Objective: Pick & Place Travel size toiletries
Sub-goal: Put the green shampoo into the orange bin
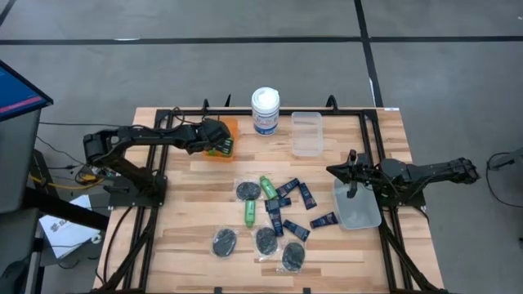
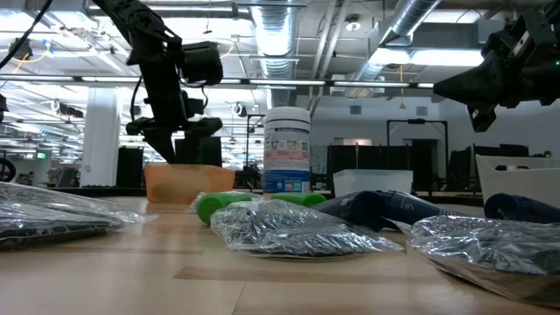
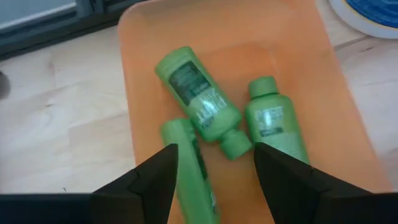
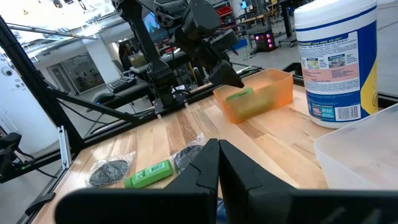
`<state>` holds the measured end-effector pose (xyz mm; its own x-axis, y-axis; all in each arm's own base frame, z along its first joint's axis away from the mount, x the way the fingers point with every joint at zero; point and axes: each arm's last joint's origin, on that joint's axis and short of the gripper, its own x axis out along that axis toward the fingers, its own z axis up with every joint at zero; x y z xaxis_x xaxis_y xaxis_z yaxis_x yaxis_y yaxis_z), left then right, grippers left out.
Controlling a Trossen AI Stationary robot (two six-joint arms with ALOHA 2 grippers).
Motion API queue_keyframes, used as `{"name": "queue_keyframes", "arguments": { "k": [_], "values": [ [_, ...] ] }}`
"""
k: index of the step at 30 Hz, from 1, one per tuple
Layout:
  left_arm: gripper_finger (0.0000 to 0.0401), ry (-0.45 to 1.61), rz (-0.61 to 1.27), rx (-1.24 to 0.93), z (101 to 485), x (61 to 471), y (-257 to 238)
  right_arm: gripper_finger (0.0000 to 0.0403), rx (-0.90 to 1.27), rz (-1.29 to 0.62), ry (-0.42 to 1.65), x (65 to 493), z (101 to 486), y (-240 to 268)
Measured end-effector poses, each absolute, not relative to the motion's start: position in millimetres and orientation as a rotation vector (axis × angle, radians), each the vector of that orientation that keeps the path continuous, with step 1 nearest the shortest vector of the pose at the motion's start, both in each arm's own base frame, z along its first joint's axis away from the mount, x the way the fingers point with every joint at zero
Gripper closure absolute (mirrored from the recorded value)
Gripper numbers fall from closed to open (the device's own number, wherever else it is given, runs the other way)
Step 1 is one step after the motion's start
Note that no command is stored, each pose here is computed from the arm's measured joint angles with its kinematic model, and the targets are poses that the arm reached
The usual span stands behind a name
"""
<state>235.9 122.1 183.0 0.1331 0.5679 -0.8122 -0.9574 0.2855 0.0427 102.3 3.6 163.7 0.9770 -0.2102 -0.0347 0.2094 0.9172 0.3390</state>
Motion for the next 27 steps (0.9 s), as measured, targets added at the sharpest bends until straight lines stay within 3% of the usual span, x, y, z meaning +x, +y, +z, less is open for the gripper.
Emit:
{"name": "queue_keyframes", "arguments": {
  "k": [6,15,21,27],
  "values": [
    [0.0191,0.740,1.028,-0.574,210.8,235.4,113.7,0.0403,0.349,-0.216,-0.002,102.3,163.7,3.6],
    [0.0191,0.500,0.530,-0.552,268.3,239.0,63.3,0.0403,0.349,-0.216,-0.003,102.4,163.7,3.6],
    [0.0191,0.486,0.101,-0.281,280.9,248.8,6.5,0.0403,0.349,-0.215,-0.003,102.3,163.9,3.6],
    [0.0190,0.501,-0.082,-0.021,270.0,261.5,-33.0,0.0403,0.349,-0.215,-0.003,102.3,163.8,3.6]
  ]
}}
